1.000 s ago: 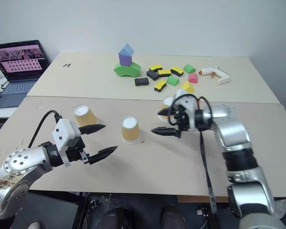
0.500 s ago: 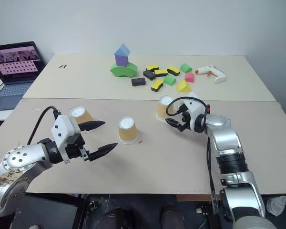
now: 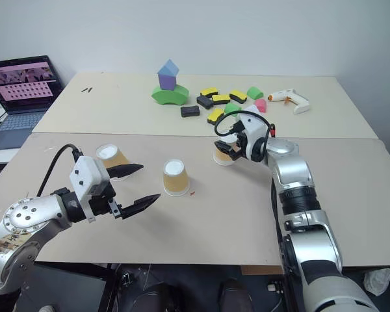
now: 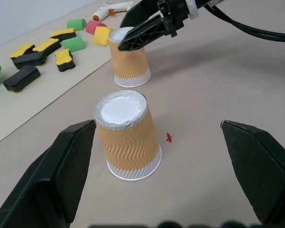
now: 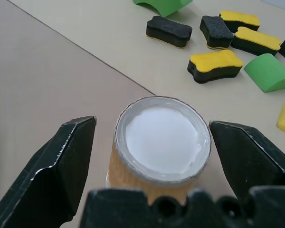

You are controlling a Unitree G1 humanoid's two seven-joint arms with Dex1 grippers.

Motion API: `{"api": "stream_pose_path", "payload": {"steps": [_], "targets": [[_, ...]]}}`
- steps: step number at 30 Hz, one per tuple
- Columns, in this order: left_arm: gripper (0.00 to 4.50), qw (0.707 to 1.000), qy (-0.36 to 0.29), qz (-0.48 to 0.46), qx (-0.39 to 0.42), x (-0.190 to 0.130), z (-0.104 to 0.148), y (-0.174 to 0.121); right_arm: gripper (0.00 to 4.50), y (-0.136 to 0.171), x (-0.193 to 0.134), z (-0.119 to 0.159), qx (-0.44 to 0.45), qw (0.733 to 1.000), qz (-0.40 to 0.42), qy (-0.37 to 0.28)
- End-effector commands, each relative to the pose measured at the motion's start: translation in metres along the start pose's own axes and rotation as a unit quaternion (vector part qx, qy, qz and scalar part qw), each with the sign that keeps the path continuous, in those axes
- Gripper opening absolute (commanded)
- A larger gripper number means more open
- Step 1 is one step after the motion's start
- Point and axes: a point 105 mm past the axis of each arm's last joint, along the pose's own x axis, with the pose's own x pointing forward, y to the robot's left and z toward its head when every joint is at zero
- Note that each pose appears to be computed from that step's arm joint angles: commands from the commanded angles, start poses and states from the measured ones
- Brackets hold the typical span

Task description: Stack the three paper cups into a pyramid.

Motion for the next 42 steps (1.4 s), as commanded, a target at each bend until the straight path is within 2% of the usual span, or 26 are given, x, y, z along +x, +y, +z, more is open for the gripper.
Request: {"api": "stream_pose_path", "payload": {"steps": [1, 7, 10, 13, 19, 23, 27, 31, 36, 42], "targets": [[4.5, 1.0, -0.007, 0.002, 0.016, -0.003, 0.008, -0.001, 4.46, -0.003, 0.002, 0.018, -0.015, 0.999, -0.004, -0.029], [4.5, 1.0, -0.006, 0.006, 0.016, -0.004, 0.008, 0.0, 4.46, -0.007, 0.003, 0.019, -0.004, 0.999, -0.009, -0.035], [4.5, 1.0, -0.005, 0.005, 0.016, -0.004, 0.007, 0.0, 3.72, -0.007, 0.002, 0.02, -0.008, 0.999, -0.011, -0.036], [4.5, 1.0, -0.005, 0.003, 0.015, -0.003, 0.007, 0.0, 2.73, -0.008, 0.001, 0.021, -0.01, 0.999, -0.01, -0.037], [4.5, 1.0, -0.004, -0.002, 0.015, -0.002, 0.006, -0.001, 2.72, -0.012, -0.01, 0.027, -0.021, 0.999, -0.003, -0.044], [4.5, 1.0, 0.0, -0.005, 0.016, -0.002, 0.004, 0.0, 2.72, -0.001, -0.036, 0.035, -0.047, 0.995, 0.064, -0.057], [4.5, 1.0, 0.001, -0.007, 0.017, -0.002, 0.004, 0.0, 2.72, 0.014, -0.06, 0.019, -0.073, 0.987, 0.141, -0.017], [4.5, 1.0, 0.001, -0.011, 0.018, -0.001, 0.004, 0.0, 2.72, 0.042, -0.072, 0.005, -0.083, 0.972, 0.22, 0.016], [4.5, 1.0, -0.001, -0.012, 0.019, -0.001, 0.005, 0.0, 2.72, 0.064, -0.067, -0.009, -0.102, 0.96, 0.256, 0.039], [4.5, 1.0, 0.0, -0.013, 0.017, -0.001, 0.005, 0.001, 2.72, 0.084, -0.028, -0.003, -0.097, 0.962, 0.254, 0.016]]}}
